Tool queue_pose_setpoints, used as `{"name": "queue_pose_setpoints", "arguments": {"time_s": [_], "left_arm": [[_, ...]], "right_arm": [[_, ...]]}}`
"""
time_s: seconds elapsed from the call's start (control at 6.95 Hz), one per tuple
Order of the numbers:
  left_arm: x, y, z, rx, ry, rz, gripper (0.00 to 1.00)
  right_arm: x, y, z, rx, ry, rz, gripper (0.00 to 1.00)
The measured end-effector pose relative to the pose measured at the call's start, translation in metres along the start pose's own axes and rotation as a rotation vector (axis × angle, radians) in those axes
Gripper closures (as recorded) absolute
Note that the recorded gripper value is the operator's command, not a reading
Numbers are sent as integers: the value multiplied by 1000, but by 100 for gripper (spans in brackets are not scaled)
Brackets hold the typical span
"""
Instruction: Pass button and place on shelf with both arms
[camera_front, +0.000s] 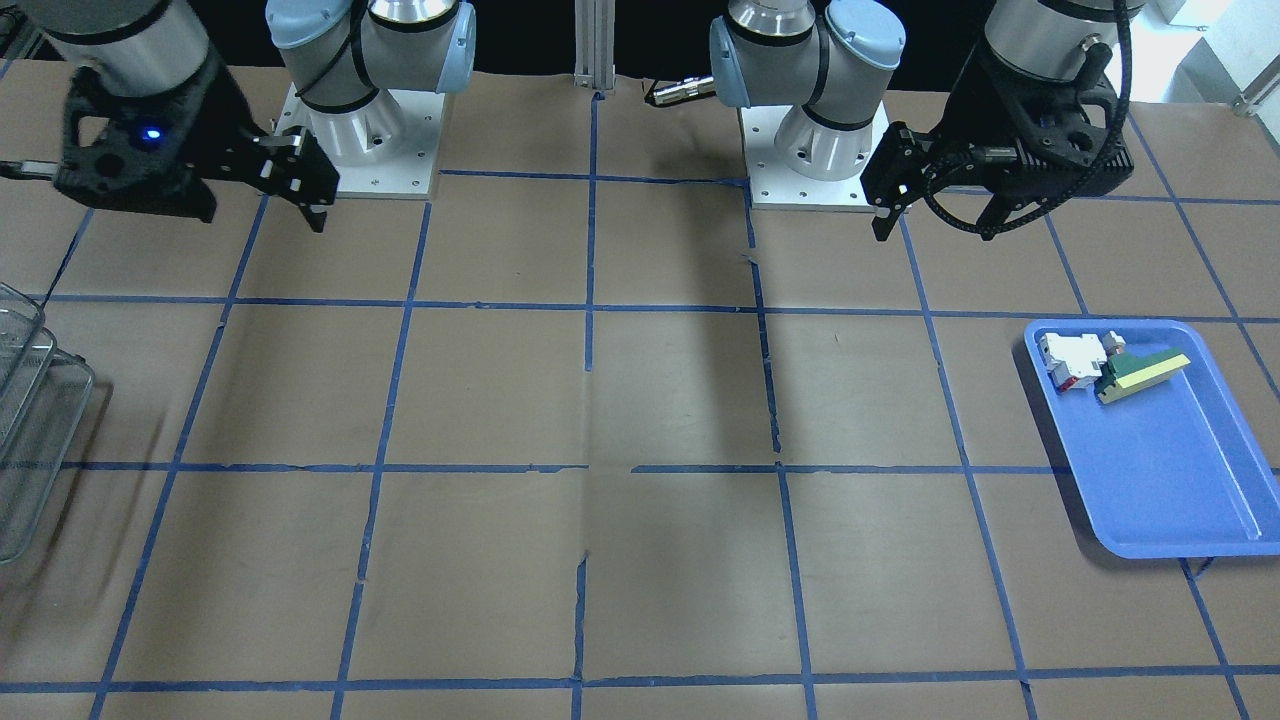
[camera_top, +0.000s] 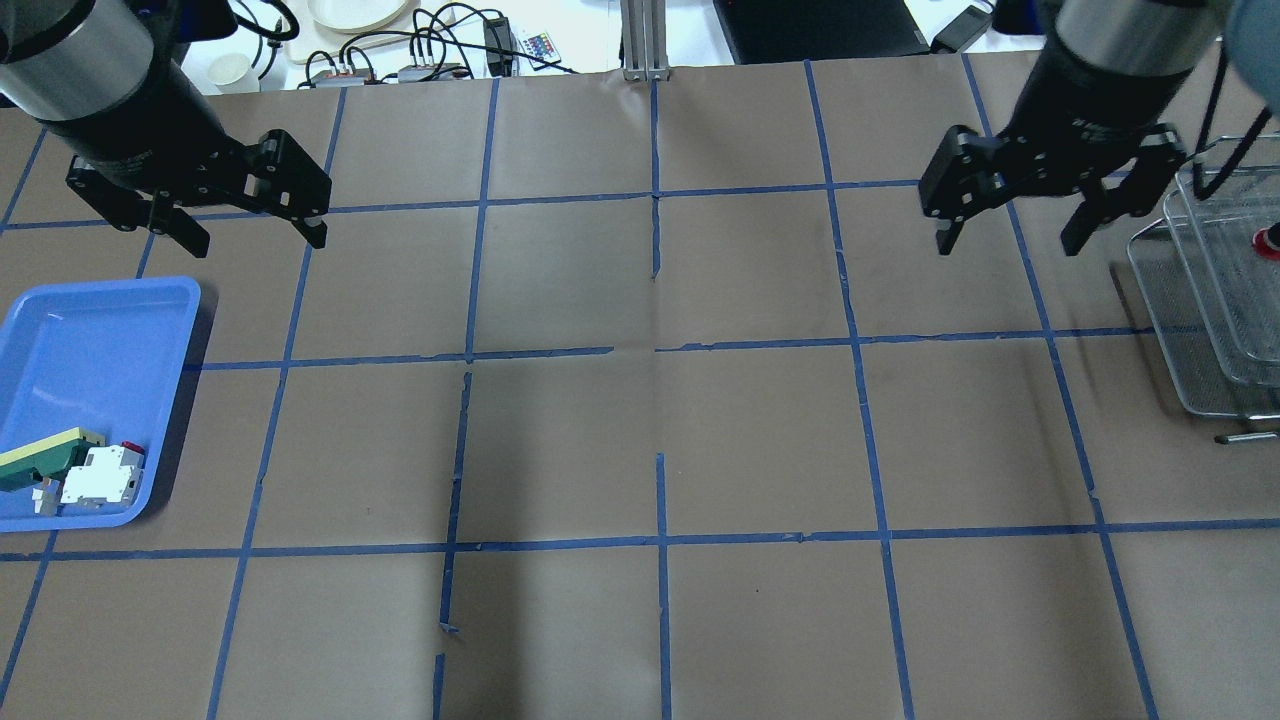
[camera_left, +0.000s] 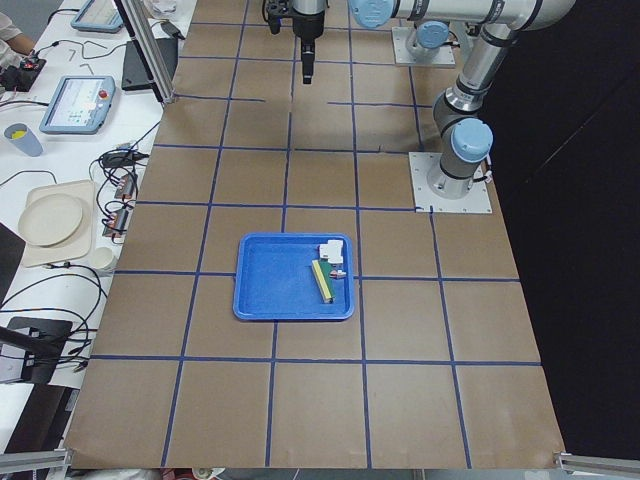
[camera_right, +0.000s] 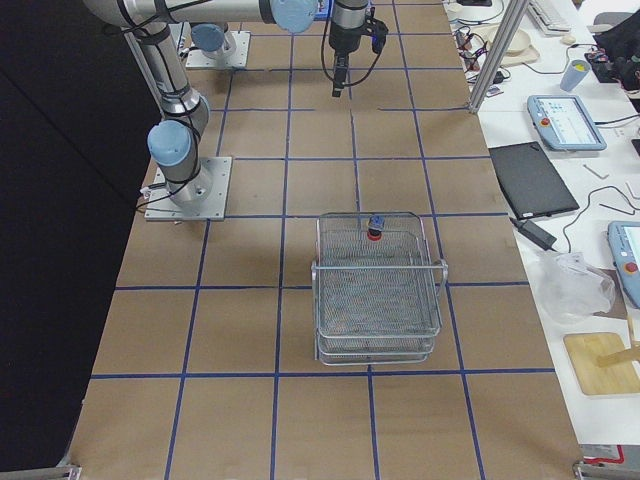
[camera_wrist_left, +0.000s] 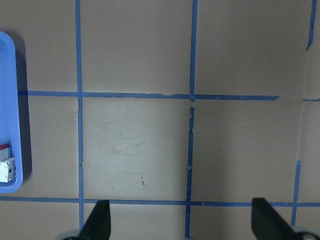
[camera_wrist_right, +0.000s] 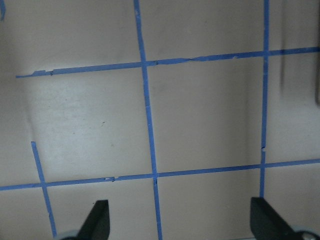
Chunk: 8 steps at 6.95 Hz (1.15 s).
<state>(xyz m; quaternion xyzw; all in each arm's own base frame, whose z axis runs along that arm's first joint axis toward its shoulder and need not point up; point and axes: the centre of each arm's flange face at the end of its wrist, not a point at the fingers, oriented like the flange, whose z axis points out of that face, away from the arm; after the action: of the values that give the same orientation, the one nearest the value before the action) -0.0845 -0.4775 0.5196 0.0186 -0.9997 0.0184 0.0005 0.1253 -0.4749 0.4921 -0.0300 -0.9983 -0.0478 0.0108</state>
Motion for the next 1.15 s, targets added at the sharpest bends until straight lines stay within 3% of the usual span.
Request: {"name": "queue_pose_setpoints", "arguments": {"time_s": [0.29,0.86,1.15], "left_arm": [[0,0,0,0,0,0,0],[0,0,0,1,0,0,0],[0,0,0,1,0,0,0]], "right_arm": [[-24,16,16,41,2,-24,0],[-18,21,6,85,-3,-16,0],[-10,18,2,89,-48,11,0]]}}
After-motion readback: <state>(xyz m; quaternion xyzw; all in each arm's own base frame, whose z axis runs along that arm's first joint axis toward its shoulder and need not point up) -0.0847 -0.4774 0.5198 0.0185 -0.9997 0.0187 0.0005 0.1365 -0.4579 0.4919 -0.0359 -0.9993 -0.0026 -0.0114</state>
